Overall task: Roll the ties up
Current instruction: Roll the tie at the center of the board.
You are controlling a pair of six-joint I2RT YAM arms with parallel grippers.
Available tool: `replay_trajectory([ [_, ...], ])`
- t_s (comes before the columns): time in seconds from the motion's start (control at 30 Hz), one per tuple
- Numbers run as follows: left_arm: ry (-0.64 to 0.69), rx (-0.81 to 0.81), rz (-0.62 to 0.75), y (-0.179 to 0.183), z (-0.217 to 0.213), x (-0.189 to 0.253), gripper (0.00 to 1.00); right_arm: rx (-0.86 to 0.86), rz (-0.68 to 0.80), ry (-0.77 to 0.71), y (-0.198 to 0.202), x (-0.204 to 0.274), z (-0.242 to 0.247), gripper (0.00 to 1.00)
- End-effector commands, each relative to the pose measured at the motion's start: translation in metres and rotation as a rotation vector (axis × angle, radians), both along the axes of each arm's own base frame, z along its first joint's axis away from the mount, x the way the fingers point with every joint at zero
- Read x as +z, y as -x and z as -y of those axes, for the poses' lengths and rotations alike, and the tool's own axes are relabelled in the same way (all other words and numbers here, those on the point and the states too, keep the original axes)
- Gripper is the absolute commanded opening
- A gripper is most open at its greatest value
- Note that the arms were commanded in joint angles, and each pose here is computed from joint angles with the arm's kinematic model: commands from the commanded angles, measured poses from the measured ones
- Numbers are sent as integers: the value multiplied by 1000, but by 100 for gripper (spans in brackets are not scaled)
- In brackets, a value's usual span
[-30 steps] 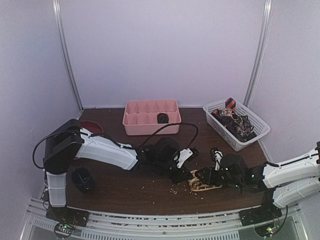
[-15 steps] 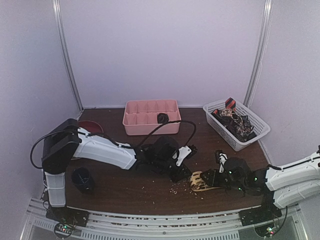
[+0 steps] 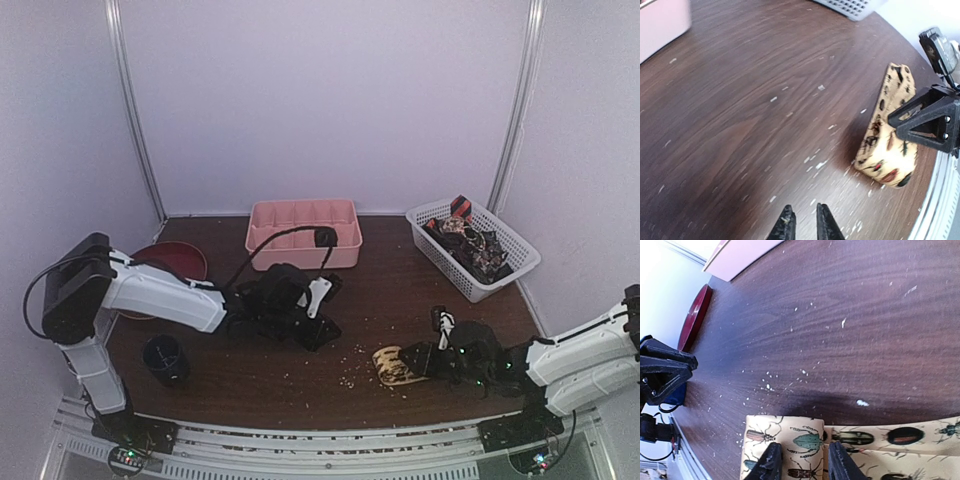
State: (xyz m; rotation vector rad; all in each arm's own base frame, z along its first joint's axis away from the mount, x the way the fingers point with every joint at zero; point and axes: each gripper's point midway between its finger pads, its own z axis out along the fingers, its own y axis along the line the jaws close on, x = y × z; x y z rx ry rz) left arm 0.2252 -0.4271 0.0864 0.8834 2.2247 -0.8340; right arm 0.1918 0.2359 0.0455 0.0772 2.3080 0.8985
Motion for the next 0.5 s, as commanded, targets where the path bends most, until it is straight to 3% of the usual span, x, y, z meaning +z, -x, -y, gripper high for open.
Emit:
replay_trajectory([
  [0.0,61,62,66,-5,-20,24,19,32,-70,-112,12,-3,-16,32],
  [0.13,82,-11,117,9,-29,34,23,59,-93,-165,16,0,-38,31],
  [0.3,114,-138,150,41,-24,33,46,91,-88,-174,22,3,-58,31],
  [0.4,74,-161,129,53,-14,17,46,89,-79,-155,25,0,-58,31],
  [0.47,69,-159,98,59,-5,9,39,91,-76,-151,27,0,-58,31],
])
